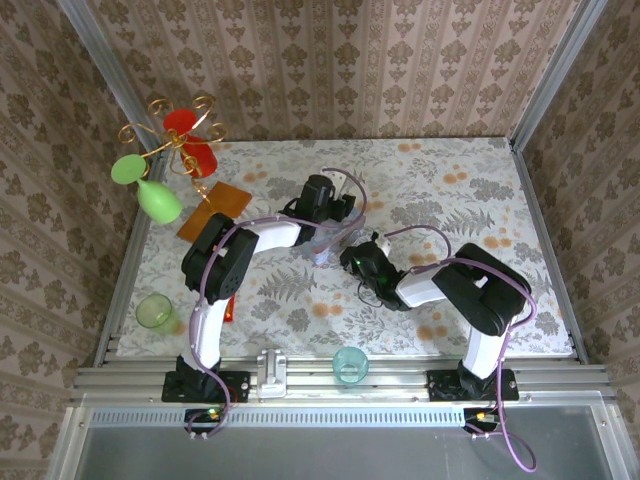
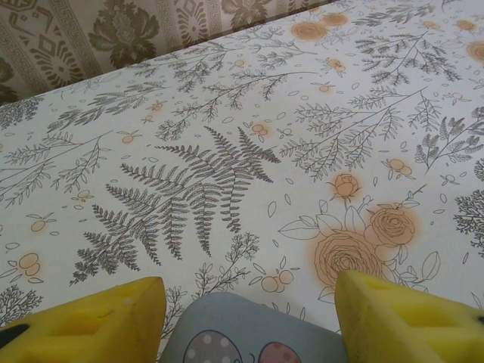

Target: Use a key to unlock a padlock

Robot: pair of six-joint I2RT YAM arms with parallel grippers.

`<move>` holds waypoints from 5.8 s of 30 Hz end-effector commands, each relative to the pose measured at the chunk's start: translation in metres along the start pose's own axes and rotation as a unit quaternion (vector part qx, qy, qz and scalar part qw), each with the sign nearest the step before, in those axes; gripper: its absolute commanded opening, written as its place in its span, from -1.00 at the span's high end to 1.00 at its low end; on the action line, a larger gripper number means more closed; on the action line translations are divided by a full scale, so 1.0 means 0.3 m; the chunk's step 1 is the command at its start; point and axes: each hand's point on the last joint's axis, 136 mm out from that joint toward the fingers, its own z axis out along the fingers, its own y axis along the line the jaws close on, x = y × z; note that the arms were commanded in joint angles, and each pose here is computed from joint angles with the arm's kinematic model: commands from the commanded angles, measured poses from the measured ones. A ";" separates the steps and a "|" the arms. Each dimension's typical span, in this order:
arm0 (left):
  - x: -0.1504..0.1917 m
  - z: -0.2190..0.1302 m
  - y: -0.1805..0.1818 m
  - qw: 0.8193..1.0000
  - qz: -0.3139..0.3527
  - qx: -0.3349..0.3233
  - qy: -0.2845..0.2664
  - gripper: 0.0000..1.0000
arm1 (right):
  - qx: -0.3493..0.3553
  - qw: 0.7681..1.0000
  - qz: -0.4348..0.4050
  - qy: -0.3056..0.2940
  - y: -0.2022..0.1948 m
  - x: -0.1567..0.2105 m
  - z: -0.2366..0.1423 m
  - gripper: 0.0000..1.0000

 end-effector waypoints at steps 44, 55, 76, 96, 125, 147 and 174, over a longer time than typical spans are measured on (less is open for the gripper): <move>0.152 -0.090 -0.248 0.968 0.036 0.230 0.094 -0.22 | 0.197 0.886 -0.279 0.314 -0.257 -0.059 -0.330 0.50; -0.041 -0.197 -0.210 0.974 -0.003 0.225 0.034 -0.33 | 0.254 0.852 -0.276 0.366 -0.368 -0.074 -0.340 0.49; -0.120 -0.491 -0.134 0.982 -0.005 0.186 0.024 -0.59 | 0.352 0.790 -0.345 0.364 -0.486 -0.196 -0.337 0.04; -0.061 -0.683 -0.039 0.986 -0.066 0.148 0.045 -0.62 | 0.262 0.851 -0.335 0.308 -0.373 -0.229 -0.328 0.06; 0.450 -0.519 0.068 0.975 -0.028 -0.074 0.206 -0.86 | 0.320 0.836 -0.315 0.316 -0.415 -0.198 -0.312 0.10; 0.160 -0.879 0.377 0.978 -0.023 -0.208 0.006 -1.00 | 0.191 0.938 -0.285 -0.051 -0.192 -0.696 -0.504 -1.00; 0.361 -0.767 0.866 0.949 -0.052 -0.308 -0.041 -1.00 | 0.145 0.912 -0.298 -0.241 -0.428 -0.809 -0.377 -1.00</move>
